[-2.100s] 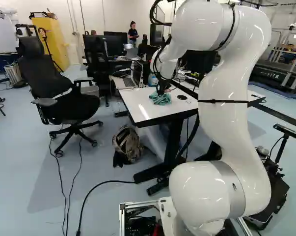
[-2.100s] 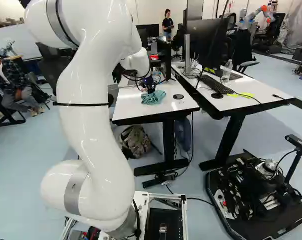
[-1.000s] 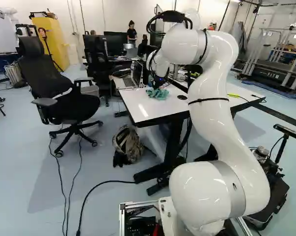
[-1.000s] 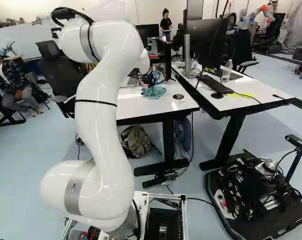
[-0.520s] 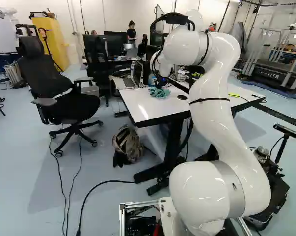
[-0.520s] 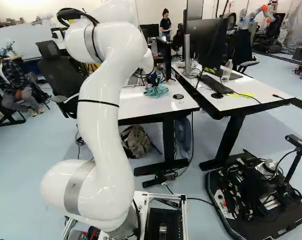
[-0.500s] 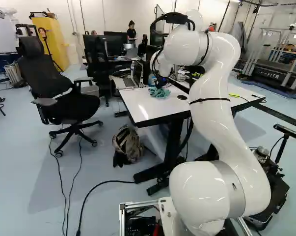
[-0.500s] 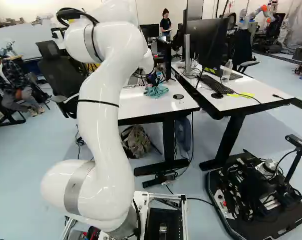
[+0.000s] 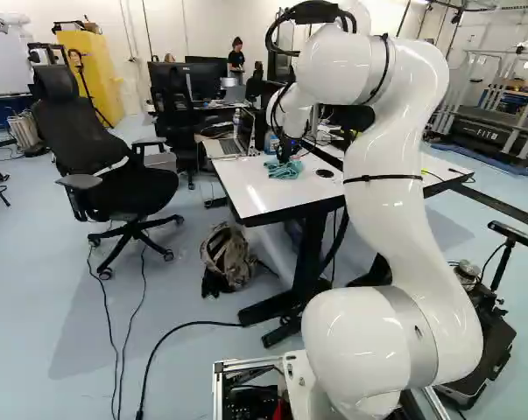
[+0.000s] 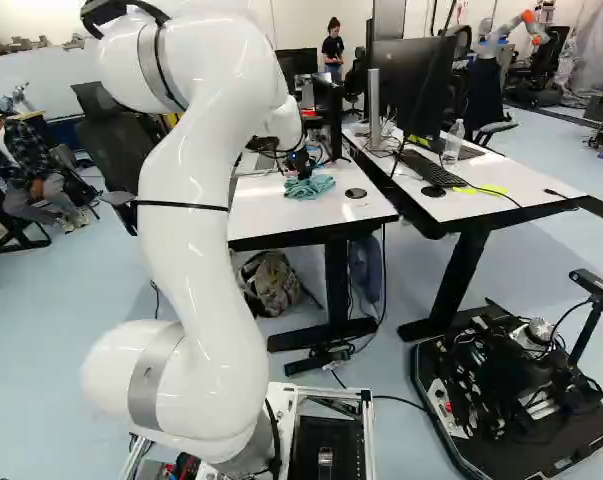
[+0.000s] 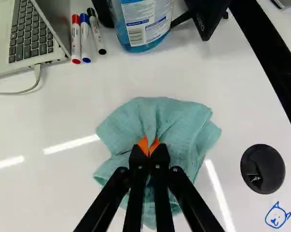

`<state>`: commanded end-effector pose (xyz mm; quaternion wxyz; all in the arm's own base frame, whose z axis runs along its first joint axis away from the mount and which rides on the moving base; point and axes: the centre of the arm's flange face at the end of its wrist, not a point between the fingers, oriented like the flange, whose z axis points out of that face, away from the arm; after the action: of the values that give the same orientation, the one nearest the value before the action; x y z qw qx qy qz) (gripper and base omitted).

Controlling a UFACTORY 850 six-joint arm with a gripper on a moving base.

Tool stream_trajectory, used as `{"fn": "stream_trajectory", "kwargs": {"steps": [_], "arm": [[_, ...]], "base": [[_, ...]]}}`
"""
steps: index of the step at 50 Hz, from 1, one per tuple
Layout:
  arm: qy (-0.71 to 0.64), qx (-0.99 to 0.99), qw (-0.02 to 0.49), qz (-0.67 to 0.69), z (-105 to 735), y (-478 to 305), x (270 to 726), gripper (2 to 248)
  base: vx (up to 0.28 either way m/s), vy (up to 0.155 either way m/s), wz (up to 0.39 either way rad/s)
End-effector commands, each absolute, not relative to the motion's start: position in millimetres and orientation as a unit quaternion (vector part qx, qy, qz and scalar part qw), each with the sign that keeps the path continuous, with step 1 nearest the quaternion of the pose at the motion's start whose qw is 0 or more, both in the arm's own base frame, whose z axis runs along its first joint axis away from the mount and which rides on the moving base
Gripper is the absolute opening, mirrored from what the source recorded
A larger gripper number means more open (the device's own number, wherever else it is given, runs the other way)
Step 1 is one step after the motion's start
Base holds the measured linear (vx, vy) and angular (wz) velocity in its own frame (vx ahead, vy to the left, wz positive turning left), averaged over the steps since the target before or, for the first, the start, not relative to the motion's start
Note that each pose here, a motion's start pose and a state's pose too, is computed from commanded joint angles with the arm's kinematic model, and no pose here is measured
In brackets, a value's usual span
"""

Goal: Clean the table with the green towel

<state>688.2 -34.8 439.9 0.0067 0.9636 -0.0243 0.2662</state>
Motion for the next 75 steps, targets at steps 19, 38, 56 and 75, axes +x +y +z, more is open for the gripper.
{"fn": "stream_trajectory", "kwargs": {"steps": [19, 38, 56, 75], "arm": [[-0.013, 0.968, 0.003, 0.252, 442.7, -18.1, 654.8, 22], [0.0, 0.971, 0.0, 0.239, 444.9, 0.2, 622.0, 22], [0.007, 0.971, -0.002, 0.238, 449.6, 8.2, 608.7, 22], [0.01, 0.972, -0.002, 0.235, 453.5, 12.4, 591.6, 22]], "base": [[0.0, 0.0, 0.0], [0.0, 0.0, 0.0], [0.0, 0.0, 0.0], [0.0, 0.0, 0.0]]}}
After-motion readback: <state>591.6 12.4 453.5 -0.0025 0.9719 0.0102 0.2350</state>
